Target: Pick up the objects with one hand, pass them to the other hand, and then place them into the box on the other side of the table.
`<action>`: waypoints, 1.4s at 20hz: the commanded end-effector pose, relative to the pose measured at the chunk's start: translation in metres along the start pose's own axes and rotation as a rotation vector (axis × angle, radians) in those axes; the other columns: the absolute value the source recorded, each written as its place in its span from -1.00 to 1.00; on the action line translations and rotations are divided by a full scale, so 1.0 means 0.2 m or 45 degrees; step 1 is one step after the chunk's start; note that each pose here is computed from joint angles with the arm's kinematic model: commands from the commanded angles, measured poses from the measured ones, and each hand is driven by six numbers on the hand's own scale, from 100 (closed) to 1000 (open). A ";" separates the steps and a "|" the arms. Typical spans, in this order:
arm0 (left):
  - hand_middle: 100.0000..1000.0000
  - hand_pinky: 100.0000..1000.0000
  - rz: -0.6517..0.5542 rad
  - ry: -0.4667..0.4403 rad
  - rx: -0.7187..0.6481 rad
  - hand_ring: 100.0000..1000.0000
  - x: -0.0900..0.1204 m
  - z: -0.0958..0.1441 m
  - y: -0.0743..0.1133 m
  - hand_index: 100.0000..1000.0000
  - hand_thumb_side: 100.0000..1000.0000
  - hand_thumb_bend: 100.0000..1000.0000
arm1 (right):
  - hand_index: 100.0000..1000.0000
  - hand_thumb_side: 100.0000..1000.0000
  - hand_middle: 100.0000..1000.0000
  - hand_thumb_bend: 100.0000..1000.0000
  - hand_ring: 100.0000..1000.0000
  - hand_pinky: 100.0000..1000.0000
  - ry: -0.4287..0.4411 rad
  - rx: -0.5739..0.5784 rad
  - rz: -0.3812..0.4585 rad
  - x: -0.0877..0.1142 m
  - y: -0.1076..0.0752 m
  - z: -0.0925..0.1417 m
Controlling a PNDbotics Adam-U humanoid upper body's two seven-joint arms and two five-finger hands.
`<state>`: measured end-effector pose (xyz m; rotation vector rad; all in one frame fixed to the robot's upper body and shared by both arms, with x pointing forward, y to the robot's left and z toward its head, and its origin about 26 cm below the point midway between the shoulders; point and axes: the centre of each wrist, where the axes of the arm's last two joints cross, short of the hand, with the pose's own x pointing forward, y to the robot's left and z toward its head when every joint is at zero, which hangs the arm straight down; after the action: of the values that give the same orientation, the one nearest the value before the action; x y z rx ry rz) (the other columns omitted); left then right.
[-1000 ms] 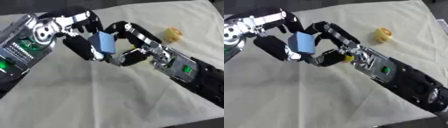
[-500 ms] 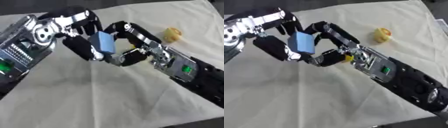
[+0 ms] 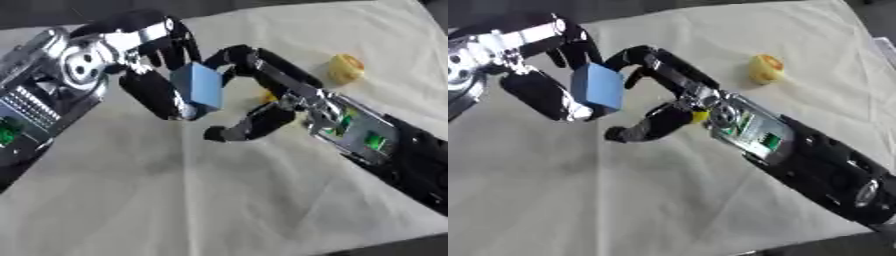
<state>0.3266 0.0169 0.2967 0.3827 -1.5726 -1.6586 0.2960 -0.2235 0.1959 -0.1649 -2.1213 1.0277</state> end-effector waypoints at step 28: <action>-0.08 0.46 -0.034 0.396 0.228 0.23 -0.52 0.32 0.26 0.09 -1.00 -0.32 | 0.71 -1.00 0.37 0.25 0.73 0.27 0.174 -0.119 0.128 -0.02 -0.02 0.09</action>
<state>0.3633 0.1224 0.3088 0.6351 -1.4690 -1.4686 0.2888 -0.2341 0.1787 -0.3457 -2.0308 0.9366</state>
